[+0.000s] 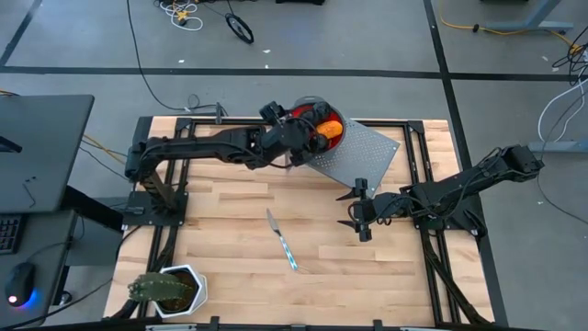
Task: Pick & Place Fruit
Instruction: Put the mangosteen into the red strainer bowl
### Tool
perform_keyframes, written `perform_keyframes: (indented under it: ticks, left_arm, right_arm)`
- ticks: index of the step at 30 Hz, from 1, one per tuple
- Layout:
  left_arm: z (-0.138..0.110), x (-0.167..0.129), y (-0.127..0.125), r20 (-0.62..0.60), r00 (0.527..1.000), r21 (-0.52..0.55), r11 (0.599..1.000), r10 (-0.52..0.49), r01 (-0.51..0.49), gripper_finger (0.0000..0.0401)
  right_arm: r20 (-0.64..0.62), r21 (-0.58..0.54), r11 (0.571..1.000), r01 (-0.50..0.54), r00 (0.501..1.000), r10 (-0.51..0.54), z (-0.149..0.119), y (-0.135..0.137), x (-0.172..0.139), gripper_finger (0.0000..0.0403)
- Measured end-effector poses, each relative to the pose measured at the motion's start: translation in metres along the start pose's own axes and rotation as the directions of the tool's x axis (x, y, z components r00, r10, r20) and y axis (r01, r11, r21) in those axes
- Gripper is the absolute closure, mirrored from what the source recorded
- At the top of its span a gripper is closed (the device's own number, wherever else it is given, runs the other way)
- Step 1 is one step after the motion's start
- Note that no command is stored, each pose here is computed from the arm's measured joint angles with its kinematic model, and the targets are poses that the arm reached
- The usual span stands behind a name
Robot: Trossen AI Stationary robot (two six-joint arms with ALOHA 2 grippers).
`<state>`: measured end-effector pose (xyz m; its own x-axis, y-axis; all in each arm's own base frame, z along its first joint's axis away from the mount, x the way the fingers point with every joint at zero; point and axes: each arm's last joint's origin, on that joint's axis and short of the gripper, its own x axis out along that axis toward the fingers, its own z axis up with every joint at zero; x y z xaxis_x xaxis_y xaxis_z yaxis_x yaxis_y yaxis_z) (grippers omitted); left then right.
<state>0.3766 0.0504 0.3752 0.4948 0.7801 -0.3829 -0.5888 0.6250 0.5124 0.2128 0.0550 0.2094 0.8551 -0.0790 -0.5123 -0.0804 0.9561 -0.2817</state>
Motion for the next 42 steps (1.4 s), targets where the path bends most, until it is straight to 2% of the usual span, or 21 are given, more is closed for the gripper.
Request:
perform_keyframes:
  ticks: [5, 7, 13, 19, 24, 30, 36, 42]
  left_arm:
    - [0.003, -0.019, 0.006, -0.023, 0.999, 0.029, 0.999, 0.044, -0.043, 0.0019]
    - [0.002, -0.029, 0.009, -0.041, 0.998, 0.003, 0.999, 0.044, -0.044, 0.0019]
    - [-0.02, -0.04, 0.008, -0.195, 0.981, -0.054, 0.999, -0.011, 0.001, 0.0036]
    - [-0.022, -0.034, -0.005, -0.212, 0.977, -0.066, 0.998, -0.023, 0.009, 0.0061]
    - [-0.023, -0.023, -0.012, -0.219, 0.976, -0.02, 1.0, -0.009, 0.004, 0.0077]
    - [-0.022, -0.013, -0.012, -0.217, 0.976, -0.01, 1.0, 0.017, -0.02, 0.009]
    - [-0.018, -0.007, -0.008, -0.193, 0.981, -0.053, 0.999, -0.018, 0.008, 0.0094]
    - [-0.019, -0.007, -0.008, -0.201, 0.979, -0.042, 0.999, -0.019, 0.011, 0.0095]
  right_arm:
    - [-0.003, -0.001, 1.0, 0.0, 1.0, 0.0, 0.0, 0.0, 0.0, 0.0084]
    - [-0.006, 0.0, 1.0, -0.001, 1.0, 0.001, -0.001, 0.0, 0.0, 0.0084]
    - [-0.005, 0.006, 1.0, -0.001, 1.0, 0.001, -0.001, 0.0, 0.0, 0.0084]
    - [0.001, 0.009, 1.0, 0.0, 1.0, 0.0, 0.0, 0.0, 0.0, 0.0084]
    - [0.003, 0.009, 1.0, 0.0, 1.0, 0.0, 0.0, 0.0, 0.0, 0.0084]
    - [0.002, 0.009, 1.0, 0.0, 1.0, 0.0, 0.0, 0.0, 0.0, 0.0084]
    - [0.001, 0.009, 1.0, 0.0, 1.0, 0.0, 0.0, 0.0, 0.0, 0.0084]
    - [0.001, 0.008, 1.0, 0.0, 1.0, 0.0, 0.0, 0.0, 0.0, 0.0084]
